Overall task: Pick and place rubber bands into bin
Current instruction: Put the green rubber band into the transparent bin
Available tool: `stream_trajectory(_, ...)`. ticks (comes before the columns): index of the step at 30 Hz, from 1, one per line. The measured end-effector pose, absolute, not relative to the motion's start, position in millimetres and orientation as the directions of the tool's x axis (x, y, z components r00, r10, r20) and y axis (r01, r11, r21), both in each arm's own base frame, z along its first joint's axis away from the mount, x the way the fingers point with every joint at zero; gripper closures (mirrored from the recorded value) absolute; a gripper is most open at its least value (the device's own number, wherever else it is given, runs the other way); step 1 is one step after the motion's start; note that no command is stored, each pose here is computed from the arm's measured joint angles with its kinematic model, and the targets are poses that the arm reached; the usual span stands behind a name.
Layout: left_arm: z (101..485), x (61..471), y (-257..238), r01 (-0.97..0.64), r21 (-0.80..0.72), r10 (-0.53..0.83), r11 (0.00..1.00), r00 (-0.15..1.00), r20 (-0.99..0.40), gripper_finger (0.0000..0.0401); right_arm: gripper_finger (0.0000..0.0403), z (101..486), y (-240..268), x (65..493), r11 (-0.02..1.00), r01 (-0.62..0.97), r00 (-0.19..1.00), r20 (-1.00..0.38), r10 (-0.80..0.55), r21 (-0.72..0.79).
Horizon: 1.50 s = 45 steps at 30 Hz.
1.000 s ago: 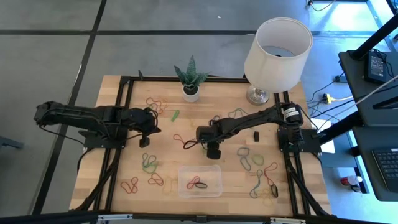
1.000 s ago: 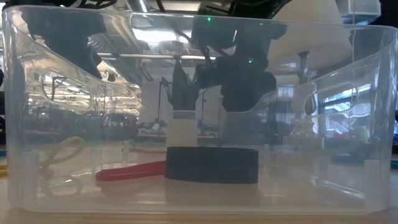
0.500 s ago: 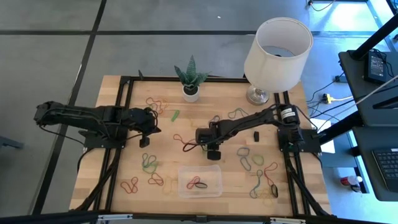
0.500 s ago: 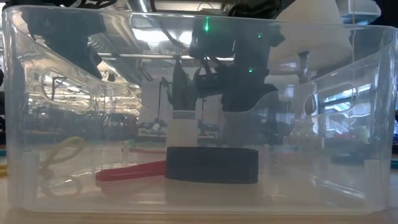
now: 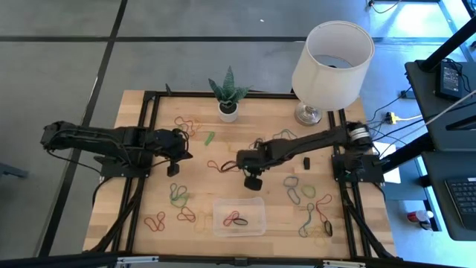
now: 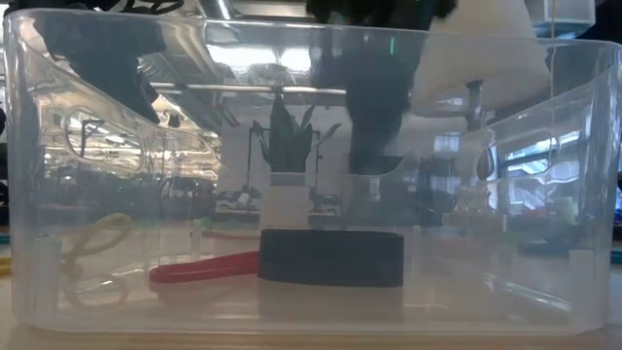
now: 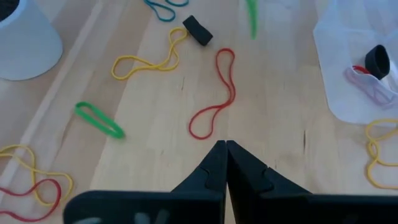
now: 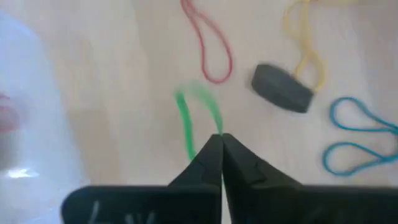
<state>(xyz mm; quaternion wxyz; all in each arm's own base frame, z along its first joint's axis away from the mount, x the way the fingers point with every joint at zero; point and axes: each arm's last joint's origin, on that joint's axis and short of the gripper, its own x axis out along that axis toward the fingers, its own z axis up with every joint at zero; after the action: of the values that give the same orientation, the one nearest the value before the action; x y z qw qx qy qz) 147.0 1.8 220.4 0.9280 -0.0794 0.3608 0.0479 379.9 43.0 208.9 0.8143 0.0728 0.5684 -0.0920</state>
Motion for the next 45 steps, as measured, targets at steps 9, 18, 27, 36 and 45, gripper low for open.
stream_trajectory(9, 221, 147, 0, -0.085, -0.161, -0.047, 0.983, 0.735, -0.677, 0.0399, 0.0401, 285, 105, 360, 0.97, 0.245, 0.435, -0.894, -0.11, -0.001)
stream_trajectory(18, 229, 149, -12, -0.09, -0.19, -0.068, 0.978, 0.718, -0.692, 0.0399, 0.0402, 287, 178, 359, 0.968, 0.236, 0.5, -0.864, -0.048, 0.083)
stream_trajectory(27, 230, 160, -55, -0.087, -0.174, -0.076, 0.981, 0.656, -0.751, 0.0399, 0.0403, 243, 215, 367, 0.944, 0.309, 0.457, -0.888, -0.04, 0.117)
stream_trajectory(36, 216, 162, -89, -0.11, -0.207, -0.104, 0.972, 0.588, -0.802, 0.0399, 0.0403, 191, 222, 385, 0.935, 0.339, 0.369, -0.929, -0.031, 0.104)
stream_trajectory(45, 213, 158, -102, -0.115, -0.223, -0.115, 0.968, 0.587, -0.801, 0.0399, 0.0379, 172, 223, 387, 0.933, 0.345, 0.301, -0.954, -0.003, 0.106)
